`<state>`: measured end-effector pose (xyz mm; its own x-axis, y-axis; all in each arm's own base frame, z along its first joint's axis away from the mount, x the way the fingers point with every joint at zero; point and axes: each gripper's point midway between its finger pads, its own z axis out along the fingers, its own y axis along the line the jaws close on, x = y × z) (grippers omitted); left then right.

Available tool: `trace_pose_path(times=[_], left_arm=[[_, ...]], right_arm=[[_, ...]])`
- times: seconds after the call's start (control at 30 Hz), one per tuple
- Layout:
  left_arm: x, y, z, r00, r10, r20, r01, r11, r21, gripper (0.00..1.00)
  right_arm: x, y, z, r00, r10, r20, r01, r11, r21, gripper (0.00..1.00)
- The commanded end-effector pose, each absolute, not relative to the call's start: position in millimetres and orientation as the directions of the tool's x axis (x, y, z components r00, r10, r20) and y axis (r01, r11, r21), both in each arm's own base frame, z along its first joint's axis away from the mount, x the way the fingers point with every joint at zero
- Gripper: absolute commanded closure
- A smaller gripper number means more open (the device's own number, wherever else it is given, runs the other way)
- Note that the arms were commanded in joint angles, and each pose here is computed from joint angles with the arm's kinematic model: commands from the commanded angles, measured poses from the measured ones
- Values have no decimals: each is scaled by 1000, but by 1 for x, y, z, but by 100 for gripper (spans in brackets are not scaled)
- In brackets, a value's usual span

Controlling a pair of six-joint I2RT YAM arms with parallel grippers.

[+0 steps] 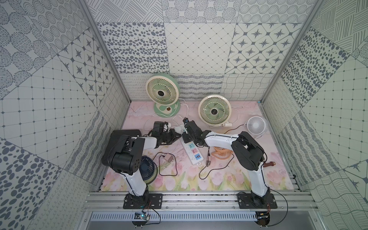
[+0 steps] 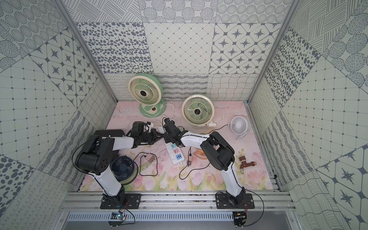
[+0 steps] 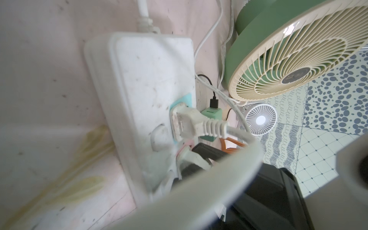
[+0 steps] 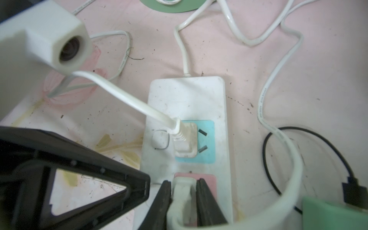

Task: Unplug the desk fan from the power strip
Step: Remove the plug from the socket.

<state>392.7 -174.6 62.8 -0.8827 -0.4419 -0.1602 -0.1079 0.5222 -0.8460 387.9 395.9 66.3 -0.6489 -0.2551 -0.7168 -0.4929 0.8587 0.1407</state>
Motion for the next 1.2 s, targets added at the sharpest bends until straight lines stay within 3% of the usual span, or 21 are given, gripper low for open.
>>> trace_pose_path(times=[0.0,0.27,0.37,0.5,0.7,0.93,1.17], left_arm=[[397,-184,65,-895,-411,-173,-77,525,-848,100],[394,-183,47,-900,-403,-164,-128,606,-785,100],[392,-179,38,-899,-414,-147,-163,625,-764,100],[390,-175,24,-895,-430,-117,-208,636,-743,100],[388,-176,14,-897,-434,-87,-234,633,-738,100],[387,-173,17,-897,-433,-95,-232,642,-731,100],[386,-169,17,-893,-441,-92,-241,641,-729,100]], right_arm=[[398,403,73,-629,-227,-743,-487,861,149,82],[390,409,86,-550,-299,-780,-520,854,40,94],[390,409,90,-538,-296,-789,-516,856,30,94],[397,400,89,-599,-185,-779,-476,865,161,95],[384,416,90,-519,-314,-795,-520,854,1,95],[392,410,88,-591,-207,-780,-496,856,148,95],[380,425,86,-527,-321,-787,-539,842,17,95]])
